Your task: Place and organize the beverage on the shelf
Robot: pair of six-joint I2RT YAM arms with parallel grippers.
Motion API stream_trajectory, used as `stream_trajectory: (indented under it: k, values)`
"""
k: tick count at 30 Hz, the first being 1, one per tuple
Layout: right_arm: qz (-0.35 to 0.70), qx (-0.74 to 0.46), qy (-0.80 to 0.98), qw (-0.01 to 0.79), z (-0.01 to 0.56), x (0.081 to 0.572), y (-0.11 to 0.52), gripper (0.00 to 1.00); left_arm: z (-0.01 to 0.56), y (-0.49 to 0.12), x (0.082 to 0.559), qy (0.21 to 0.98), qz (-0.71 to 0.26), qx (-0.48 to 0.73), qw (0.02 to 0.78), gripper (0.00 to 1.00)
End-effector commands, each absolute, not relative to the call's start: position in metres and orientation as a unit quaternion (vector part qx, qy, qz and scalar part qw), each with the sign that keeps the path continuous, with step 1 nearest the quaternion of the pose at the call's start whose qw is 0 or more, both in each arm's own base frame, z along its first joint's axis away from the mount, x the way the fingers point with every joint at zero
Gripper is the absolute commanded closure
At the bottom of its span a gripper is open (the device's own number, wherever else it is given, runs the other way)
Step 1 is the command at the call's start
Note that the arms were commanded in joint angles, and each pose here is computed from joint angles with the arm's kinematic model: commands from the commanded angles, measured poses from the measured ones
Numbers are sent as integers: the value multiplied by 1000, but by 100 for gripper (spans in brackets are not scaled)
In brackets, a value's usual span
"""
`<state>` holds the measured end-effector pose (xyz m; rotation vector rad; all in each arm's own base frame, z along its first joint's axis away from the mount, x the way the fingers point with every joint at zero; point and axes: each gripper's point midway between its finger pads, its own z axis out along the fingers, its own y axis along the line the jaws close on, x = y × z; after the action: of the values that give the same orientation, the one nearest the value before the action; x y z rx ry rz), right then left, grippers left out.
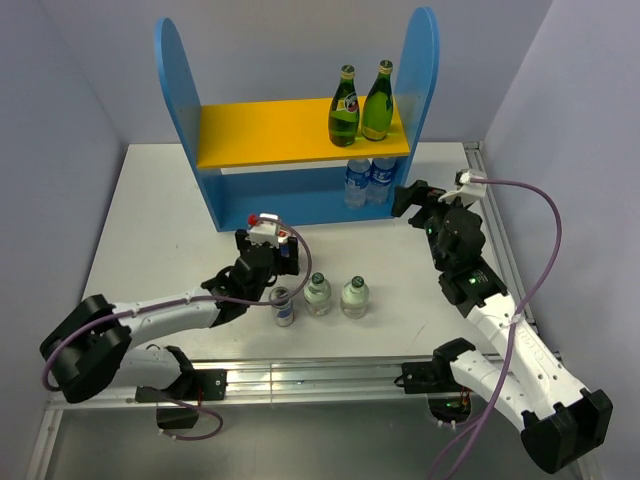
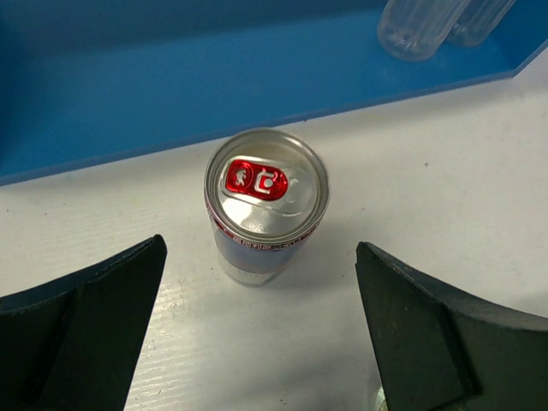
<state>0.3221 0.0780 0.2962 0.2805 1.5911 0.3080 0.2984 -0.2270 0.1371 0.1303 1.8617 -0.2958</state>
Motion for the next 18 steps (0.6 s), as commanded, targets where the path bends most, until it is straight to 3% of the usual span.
stream_trajectory:
  k: [1,8,14,17,18]
  values:
    - [135,128,707,682,296,321,76,0,153,-240,312,780,-161,28,604,1]
    - [133,127,711,679,289,322,77,0,136,-236,334,780,-157,9,605,5]
    - [130,126,714,676,286,324,78,0,127,-239,355,779,-163,14,606,22]
    - [129,126,715,675,285,325,78,0,128,-245,363,779,-161,20,605,48]
    - [128,126,716,675,284,325,78,0,130,-246,365,779,-161,19,606,64]
